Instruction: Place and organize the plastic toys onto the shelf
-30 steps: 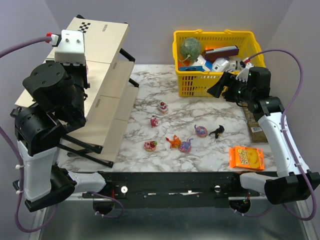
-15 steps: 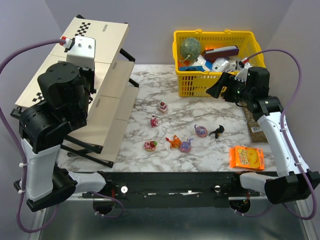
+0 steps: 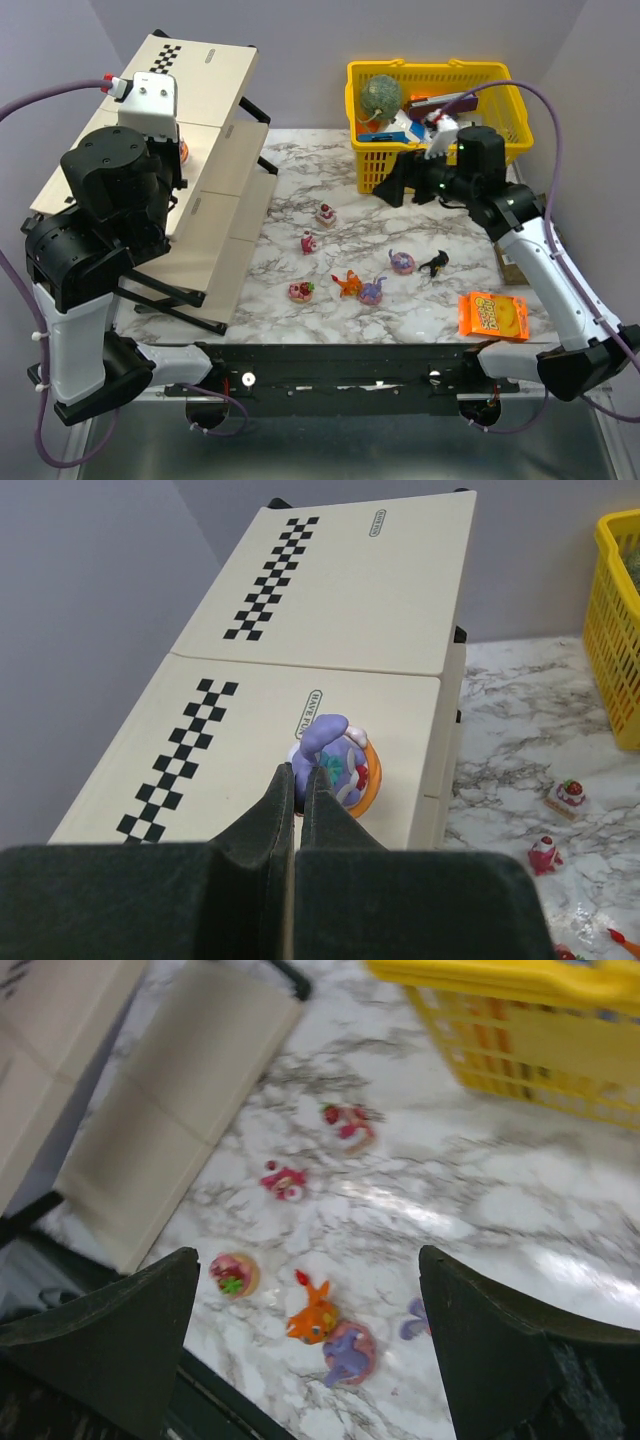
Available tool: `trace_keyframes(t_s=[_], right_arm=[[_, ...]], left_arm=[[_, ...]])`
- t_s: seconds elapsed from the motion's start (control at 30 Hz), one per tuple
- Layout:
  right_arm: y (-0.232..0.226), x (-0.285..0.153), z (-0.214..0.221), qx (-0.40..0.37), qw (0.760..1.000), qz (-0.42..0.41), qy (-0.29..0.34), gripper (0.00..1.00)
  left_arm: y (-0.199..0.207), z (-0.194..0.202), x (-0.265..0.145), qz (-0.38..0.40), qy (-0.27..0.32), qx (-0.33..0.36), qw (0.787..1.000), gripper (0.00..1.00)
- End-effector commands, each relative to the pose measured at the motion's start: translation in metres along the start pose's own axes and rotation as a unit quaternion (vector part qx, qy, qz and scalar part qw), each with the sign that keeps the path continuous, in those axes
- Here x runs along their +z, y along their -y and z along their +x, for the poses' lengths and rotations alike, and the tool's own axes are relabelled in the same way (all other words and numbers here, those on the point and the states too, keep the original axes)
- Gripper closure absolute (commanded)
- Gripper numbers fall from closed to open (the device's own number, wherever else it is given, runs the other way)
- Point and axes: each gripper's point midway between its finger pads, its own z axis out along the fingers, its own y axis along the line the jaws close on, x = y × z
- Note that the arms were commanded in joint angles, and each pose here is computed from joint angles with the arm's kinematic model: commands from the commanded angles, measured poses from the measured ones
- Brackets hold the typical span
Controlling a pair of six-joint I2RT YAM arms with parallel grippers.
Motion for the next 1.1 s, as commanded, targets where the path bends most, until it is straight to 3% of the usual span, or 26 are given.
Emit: trace_keyframes(t_s=[0.0,0.13,0.23,0.37,0.5,0.6,0.8,1.07], right_arm=[[-0.096,-0.001,-0.031,-0.169,0.976,-0.126,0.061,0.0],[-0.174,-0.004,-0.061,-0.238,0.929,-0.246,0.138,0.0],[-0.228,-0.013,-0.081,-0.307,0.876,-0.315,0.2,0.0],[-0.277,0.017,-0.087,-0.348,0.829,-0.372,0.231,0.0],[-0.323,0.02,-0.112,-0.358,0.784,-0.404,0.305,0.0],[-0.342,0.037,-0.11,-0.358,0.774,-0.414,0.319,0.0],[-0.372,0.028,-0.121,-0.346,0.753,-0.433,0.354,0.0],[-0.39,0.027,-0.105,-0.355,0.743,-0.45,0.345,0.0]], left_arm=[[0.009,0.003,0.004,0.017,-0.009,0.001,1.0,1.0],[0.013,0.0,0.004,0.027,-0.004,-0.01,1.0,1.0],[0.015,-0.005,0.001,0.04,0.003,-0.023,0.999,1.0],[0.02,-0.009,-0.002,0.058,0.01,-0.05,0.997,1.0],[0.031,-0.008,-0.007,0.093,0.009,-0.066,0.993,1.0],[0.033,-0.008,-0.012,0.109,0.013,-0.076,0.991,1.0],[0.042,-0.017,-0.026,0.165,0.034,-0.09,0.982,1.0],[0.049,-0.021,-0.029,0.186,0.042,-0.092,0.977,1.0]])
